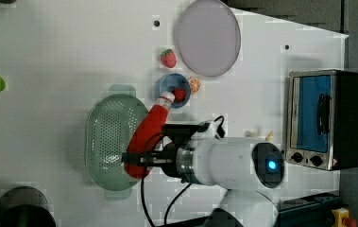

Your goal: Pick Ketchup from the table and place it in strainer.

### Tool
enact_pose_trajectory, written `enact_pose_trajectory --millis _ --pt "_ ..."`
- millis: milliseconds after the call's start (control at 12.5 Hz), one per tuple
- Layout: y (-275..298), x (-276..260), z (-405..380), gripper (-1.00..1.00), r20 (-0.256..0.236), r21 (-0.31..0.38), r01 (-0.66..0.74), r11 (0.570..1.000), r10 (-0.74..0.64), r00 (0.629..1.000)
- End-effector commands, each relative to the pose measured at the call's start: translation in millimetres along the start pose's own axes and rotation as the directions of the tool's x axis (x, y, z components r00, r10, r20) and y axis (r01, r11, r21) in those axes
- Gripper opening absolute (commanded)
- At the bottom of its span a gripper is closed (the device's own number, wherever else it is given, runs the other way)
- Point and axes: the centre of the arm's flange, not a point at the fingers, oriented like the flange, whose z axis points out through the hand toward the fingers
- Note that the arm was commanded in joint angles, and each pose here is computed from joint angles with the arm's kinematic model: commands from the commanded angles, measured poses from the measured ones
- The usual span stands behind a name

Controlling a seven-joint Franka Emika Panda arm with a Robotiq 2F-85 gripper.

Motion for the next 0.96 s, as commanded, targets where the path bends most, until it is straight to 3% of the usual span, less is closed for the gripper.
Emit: enact_pose_trajectory --millis 80,240,480,800,960 --pt "-10.9 1.5 9.9 0.26 -0.041 0.067 -0.047 0.997 0.050 0.998" --pt "-6.5 3.5 32.1 0.32 -0.014 0.072 -0.050 0.996 0.051 0.999" --pt "-3.8 6.0 44.3 0.95 -0.014 0.061 -0.032 0.998 0.033 0.999" --pt "-10.5 21.4 -18.5 1.00 -0.124 0.092 -0.171 0.981 0.181 0.976" --pt "1.1 36.1 -69.0 1.00 -0.188 0.058 -0.216 0.975 0.223 0.957"
